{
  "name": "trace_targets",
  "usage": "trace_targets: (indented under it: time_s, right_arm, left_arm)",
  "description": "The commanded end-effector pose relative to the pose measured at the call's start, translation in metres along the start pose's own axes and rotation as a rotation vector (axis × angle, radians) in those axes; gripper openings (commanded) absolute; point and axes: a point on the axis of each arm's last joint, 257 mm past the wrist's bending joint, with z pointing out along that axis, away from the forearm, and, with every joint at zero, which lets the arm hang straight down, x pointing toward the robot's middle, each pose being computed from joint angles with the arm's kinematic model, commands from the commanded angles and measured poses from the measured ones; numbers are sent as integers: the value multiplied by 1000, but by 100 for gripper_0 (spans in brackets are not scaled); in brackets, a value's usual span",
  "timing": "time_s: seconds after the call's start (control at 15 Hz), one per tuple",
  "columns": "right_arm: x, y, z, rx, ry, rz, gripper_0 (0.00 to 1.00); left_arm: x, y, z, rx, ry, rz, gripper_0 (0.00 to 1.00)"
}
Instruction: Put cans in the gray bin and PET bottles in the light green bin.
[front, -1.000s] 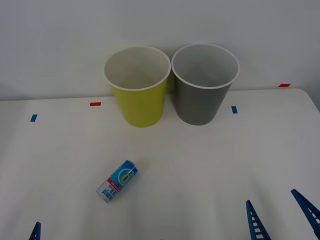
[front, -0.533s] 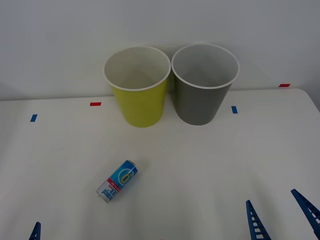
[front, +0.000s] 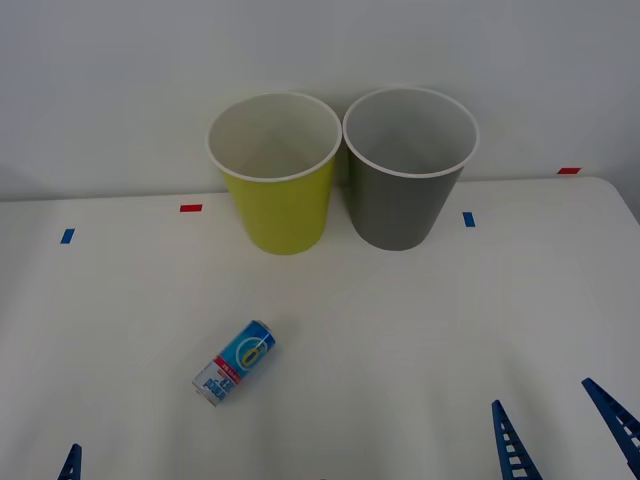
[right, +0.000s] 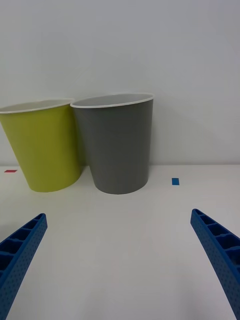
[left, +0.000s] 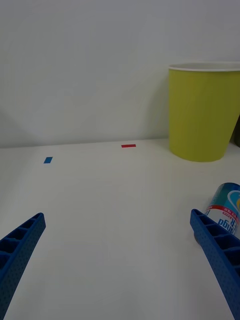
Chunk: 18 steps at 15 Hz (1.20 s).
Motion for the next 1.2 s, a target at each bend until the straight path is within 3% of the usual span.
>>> trace_targets:
  time_s: [0.07, 0.27, 0.53, 0.93, 1.13, 1.2]
  right_arm:
    - [0, 0, 0, 0, 0, 0, 100]
    - [0, 0, 0, 0, 0, 0, 100]
    - [0, 0, 0, 0, 0, 0, 100]
    - [0, 0, 0, 0, 0, 0, 100]
    - [0, 0, 0, 0, 0, 0, 100]
    - [0, 0, 0, 0, 0, 0, 100]
  left_arm:
    - [13, 1, 8, 21, 10, -4, 100]
    - [12, -3, 16, 87, 10, 29, 100]
    - [19, -25, 24, 202, 36, 62, 100]
    - [26, -63, 55, 402, 51, 151, 100]
    - [29, -78, 71, 462, 77, 194, 100]
    - [32, -81, 79, 481, 84, 243, 100]
